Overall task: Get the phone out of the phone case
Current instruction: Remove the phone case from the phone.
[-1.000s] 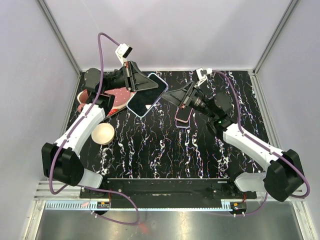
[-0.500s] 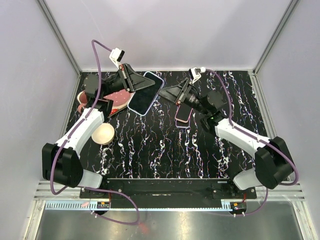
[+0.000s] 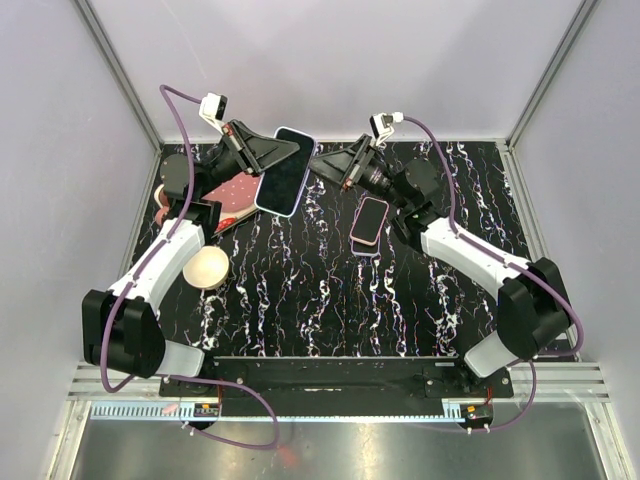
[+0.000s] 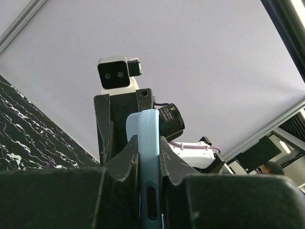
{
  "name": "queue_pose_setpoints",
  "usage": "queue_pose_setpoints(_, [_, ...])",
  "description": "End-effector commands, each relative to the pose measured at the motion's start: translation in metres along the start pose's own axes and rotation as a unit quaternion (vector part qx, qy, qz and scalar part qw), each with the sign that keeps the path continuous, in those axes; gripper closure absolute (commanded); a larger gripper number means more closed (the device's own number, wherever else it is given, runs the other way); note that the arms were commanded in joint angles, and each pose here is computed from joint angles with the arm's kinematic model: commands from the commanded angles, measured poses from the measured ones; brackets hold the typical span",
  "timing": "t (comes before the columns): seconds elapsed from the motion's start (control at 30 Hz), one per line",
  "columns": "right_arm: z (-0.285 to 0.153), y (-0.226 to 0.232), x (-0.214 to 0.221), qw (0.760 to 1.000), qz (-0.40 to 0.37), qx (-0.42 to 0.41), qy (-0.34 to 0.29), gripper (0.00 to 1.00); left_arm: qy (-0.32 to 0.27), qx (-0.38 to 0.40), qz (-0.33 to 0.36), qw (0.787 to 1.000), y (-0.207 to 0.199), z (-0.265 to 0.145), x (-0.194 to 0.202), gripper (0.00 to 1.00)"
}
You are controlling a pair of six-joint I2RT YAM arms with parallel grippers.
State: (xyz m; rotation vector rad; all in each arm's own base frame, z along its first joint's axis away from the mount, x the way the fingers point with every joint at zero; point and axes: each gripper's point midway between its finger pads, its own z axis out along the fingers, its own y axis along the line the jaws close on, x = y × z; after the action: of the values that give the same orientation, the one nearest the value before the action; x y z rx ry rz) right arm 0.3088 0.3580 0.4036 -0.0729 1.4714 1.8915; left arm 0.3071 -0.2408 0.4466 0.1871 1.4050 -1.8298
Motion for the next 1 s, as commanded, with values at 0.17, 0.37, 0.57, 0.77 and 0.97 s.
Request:
queue_pose_setpoints(0.17, [-0.013, -0.026, 0.118, 0.973, 0.022, 0.029, 0.226, 0.76, 0.0, 0.103, 0.045, 0.994, -0.066, 0.013, 0.012, 1.0])
queue_pose_setpoints(0.37, [-0.018, -0.054, 0.105, 0.978, 0.034, 0.096, 0.184, 1.0, 0.005, 0.099, 0.041, 0.994, -0.066, 0.013, 0.013, 1.0])
queue_pose_setpoints(0.57, [-0.043, -0.082, 0.068, 0.976, 0.051, 0.18, 0.116, 1.0, 0.013, 0.065, 0.032, 0.997, -0.049, 0.012, 0.018, 0.68])
queue_pose_setpoints(0.77, [-0.069, -0.08, 0.032, 0.964, -0.007, 0.257, 0.068, 1.0, 0.022, 0.034, 0.029, 0.999, -0.032, 0.013, 0.021, 0.06])
queue_pose_setpoints(0.97, [-0.078, -0.069, 0.016, 0.959, -0.039, 0.279, 0.039, 1.0, 0.026, 0.011, 0.01, 1.0, -0.011, 0.011, 0.027, 0.01])
